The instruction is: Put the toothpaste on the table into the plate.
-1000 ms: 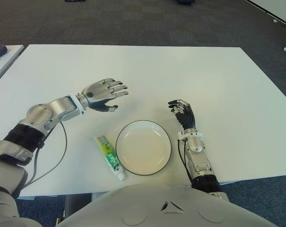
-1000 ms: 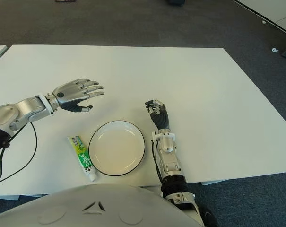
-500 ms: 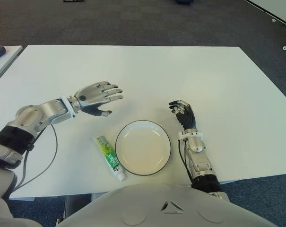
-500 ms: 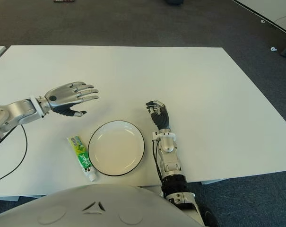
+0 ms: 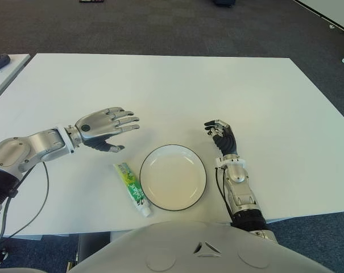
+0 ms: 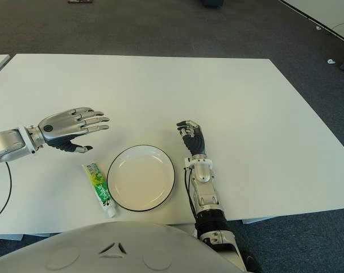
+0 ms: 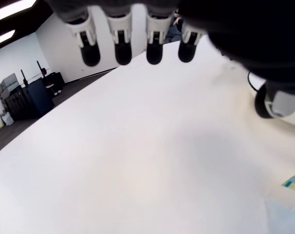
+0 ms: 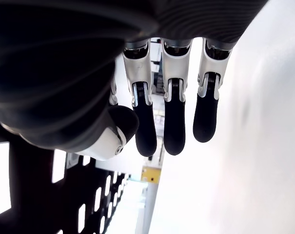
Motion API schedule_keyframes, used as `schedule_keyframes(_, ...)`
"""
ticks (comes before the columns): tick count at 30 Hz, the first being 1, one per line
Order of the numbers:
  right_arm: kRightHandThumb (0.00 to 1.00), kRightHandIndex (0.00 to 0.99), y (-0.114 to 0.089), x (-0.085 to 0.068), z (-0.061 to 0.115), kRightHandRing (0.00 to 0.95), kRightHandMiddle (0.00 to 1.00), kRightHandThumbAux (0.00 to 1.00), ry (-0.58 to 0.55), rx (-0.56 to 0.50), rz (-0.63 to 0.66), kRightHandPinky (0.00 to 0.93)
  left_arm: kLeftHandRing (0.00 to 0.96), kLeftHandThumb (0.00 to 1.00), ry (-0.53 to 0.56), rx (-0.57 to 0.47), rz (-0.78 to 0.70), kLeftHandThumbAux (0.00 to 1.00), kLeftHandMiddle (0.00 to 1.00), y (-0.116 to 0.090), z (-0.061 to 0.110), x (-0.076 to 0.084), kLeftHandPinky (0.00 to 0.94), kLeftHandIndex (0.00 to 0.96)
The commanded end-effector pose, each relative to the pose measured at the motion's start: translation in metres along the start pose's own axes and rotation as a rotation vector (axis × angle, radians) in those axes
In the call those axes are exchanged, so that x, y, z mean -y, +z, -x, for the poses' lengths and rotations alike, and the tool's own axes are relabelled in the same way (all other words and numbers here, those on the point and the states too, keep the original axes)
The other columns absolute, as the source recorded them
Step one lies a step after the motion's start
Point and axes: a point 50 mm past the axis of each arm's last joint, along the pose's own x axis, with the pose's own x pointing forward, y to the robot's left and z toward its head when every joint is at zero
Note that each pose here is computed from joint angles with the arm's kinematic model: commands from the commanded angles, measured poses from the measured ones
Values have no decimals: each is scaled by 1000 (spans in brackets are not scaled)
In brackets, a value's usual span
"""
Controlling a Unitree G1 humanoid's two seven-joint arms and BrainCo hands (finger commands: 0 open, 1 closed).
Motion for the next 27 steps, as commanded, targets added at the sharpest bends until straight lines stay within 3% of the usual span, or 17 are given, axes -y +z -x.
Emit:
schedule_keyframes(1,711,416,-1,1,-2,385,401,735,-4,-12,8,402,8,337,-31,-6,2,260,37,3,10,3,61,0)
schedule_keyframes(9,712,416,-1,0,-2,393,408,735,-2,-11,19,407,17,300,-49,-14,3,257,47,6,29,0,68,0)
schedule_keyframes(27,710,415,1,0,-5,390,405,735,4,-15,19,402,20,405,-220,52,91,260,57,30,46,1,67,0)
